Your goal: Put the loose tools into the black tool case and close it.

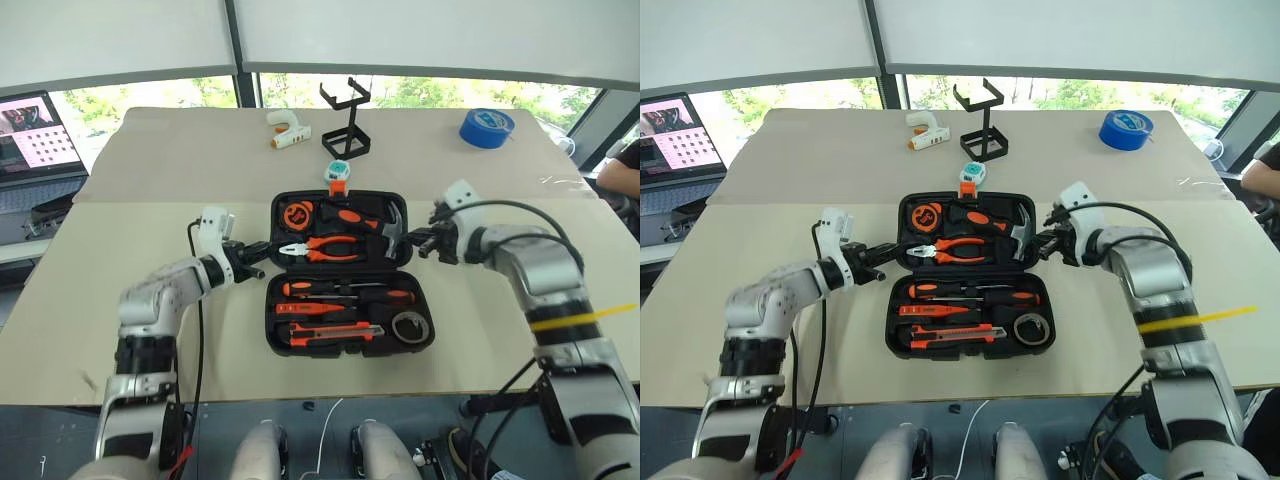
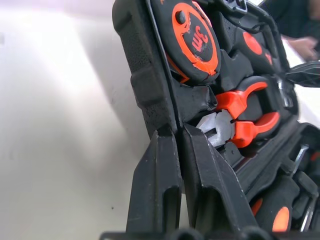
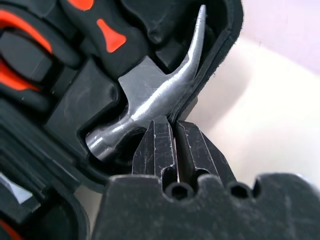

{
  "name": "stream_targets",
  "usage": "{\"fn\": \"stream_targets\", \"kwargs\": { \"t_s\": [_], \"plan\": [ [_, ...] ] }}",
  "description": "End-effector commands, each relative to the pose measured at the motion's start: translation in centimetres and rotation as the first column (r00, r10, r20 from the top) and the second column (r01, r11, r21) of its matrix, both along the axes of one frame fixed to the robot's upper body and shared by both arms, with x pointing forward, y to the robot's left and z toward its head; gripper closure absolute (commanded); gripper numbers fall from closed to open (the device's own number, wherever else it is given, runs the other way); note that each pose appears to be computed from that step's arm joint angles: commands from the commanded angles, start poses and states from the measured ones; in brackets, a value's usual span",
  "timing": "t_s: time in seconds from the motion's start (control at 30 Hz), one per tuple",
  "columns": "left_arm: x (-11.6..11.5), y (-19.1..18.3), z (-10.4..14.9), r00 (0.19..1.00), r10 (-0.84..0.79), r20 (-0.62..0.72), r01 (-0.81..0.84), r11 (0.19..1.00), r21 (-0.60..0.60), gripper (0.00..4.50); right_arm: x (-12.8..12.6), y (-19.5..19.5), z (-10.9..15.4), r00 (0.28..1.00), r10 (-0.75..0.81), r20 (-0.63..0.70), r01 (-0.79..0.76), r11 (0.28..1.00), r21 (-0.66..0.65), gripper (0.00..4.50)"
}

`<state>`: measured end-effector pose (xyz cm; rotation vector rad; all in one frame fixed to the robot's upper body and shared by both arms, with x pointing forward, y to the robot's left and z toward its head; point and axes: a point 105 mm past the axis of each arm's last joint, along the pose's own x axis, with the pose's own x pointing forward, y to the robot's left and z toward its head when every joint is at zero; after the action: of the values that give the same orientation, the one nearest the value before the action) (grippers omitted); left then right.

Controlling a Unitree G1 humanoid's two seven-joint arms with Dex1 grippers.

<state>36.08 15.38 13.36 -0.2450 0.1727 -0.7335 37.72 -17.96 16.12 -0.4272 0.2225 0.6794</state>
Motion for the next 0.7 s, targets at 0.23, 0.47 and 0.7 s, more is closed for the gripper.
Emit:
{"fn": "stream_targets", "kwargs": {
  "t_s": [0.23,0.47,0.7],
  "plan": [
    [-4.8,3.7,4.5,0.863,0.059,0.501,-0.082,0.996,0.025,4.47,-6.8,-1.7,0.4,0.823,0.306,0.478,-0.129,0.921,-0.367,4.49],
    [-9.9,4.8,-1.9,0.852,-0.103,0.513,-0.058,0.955,0.289,4.13,-11.1,-4.2,-5.3,0.751,0.4,0.526,-0.078,0.845,-0.53,4.12],
    [-12.3,6.5,-3.8,0.857,-0.175,0.485,-0.06,0.901,0.431,1.77,-14.2,-4.9,-8.1,0.734,0.498,0.462,-0.172,0.794,-0.583,1.81]
  ]
}}
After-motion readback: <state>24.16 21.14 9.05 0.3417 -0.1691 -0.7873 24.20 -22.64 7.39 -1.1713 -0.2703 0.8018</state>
